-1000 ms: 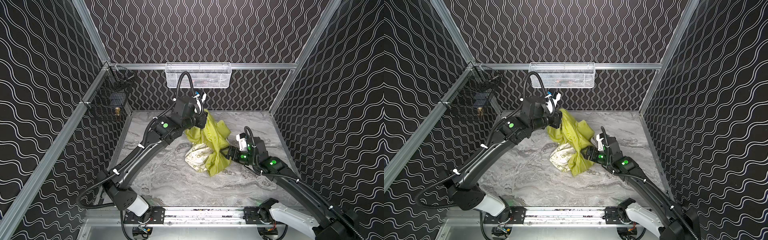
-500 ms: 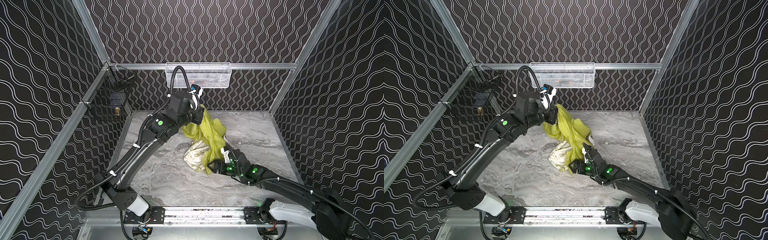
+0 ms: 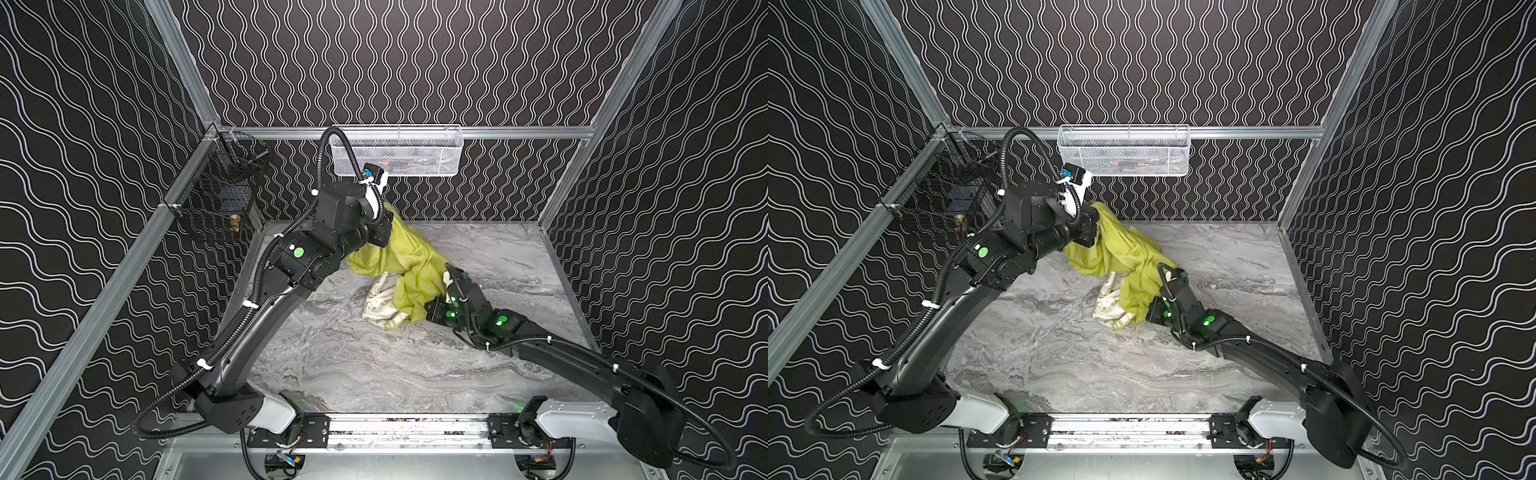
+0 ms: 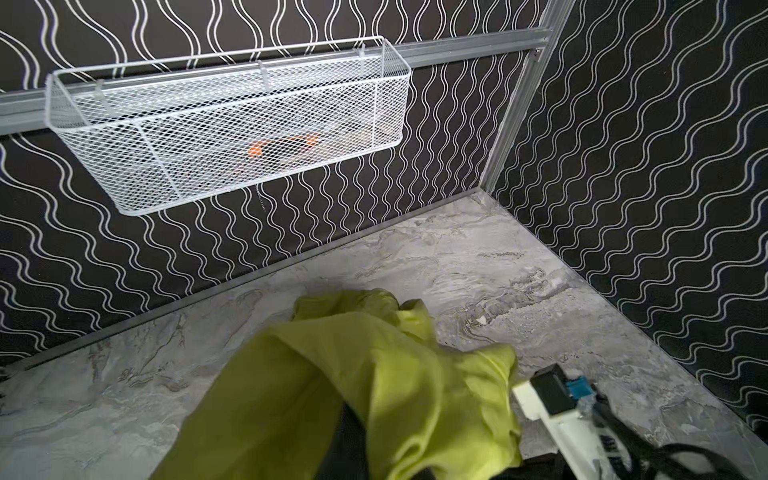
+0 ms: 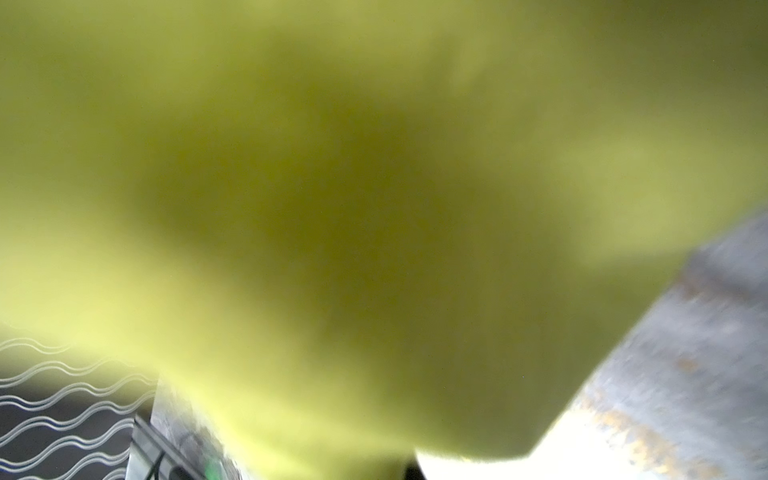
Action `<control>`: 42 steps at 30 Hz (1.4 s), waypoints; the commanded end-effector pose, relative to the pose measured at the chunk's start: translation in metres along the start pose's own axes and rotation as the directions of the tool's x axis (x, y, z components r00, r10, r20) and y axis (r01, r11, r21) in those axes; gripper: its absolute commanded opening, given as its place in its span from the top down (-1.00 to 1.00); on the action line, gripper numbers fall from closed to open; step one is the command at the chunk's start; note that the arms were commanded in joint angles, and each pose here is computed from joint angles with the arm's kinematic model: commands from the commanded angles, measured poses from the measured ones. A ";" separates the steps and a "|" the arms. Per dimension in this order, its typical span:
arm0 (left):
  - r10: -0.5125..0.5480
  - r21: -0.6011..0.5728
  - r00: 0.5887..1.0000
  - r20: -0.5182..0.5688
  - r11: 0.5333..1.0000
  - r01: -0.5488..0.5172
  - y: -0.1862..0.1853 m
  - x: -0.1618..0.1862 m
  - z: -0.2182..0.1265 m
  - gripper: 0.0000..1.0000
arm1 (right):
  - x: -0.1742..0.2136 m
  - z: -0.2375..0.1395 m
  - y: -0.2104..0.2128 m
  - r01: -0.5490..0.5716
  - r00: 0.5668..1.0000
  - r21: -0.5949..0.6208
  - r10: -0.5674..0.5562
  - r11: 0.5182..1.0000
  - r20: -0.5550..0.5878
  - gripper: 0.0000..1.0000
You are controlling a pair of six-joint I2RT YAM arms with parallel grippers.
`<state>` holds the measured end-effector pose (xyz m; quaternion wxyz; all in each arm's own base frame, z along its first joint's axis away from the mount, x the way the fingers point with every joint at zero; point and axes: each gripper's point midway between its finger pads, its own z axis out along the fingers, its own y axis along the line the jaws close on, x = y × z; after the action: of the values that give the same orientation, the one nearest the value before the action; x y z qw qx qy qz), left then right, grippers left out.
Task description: Zip up the jacket
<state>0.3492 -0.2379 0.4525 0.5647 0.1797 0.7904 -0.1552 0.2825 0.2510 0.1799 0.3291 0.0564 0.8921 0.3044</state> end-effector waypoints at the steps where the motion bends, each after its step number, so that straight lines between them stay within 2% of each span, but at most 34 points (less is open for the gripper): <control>1: 0.032 -0.036 0.998 0.052 0.999 -0.030 0.008 -0.017 -0.008 1.00 | -0.028 -0.021 -0.001 0.047 0.996 0.018 -0.048 0.999 0.072 1.00; 12: 0.122 -0.128 0.988 0.098 0.986 -0.109 0.022 -0.045 -0.021 1.00 | -0.113 -0.100 0.036 0.161 0.969 -0.087 -0.141 0.983 0.202 1.00; 26: 0.198 -0.221 0.973 0.121 0.961 -0.168 0.039 -0.058 -0.049 1.00 | -0.170 -0.179 0.090 0.270 0.919 -0.156 -0.206 0.950 0.337 1.00; 34: 0.228 -0.309 0.971 0.069 0.931 -0.197 0.055 -0.045 -0.050 1.00 | -0.176 -0.186 0.096 0.266 0.925 -0.199 -0.191 0.943 0.327 1.00; 42: 0.230 -0.310 0.973 -0.023 0.924 -0.225 0.058 -0.014 -0.033 1.00 | -0.186 -0.174 0.066 0.206 0.943 -0.177 -0.146 0.963 0.300 1.00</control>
<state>0.3507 -0.1768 0.4767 0.6055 0.1823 0.7743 0.0253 0.3101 0.1599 0.4232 0.4837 -0.0078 0.8064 0.3401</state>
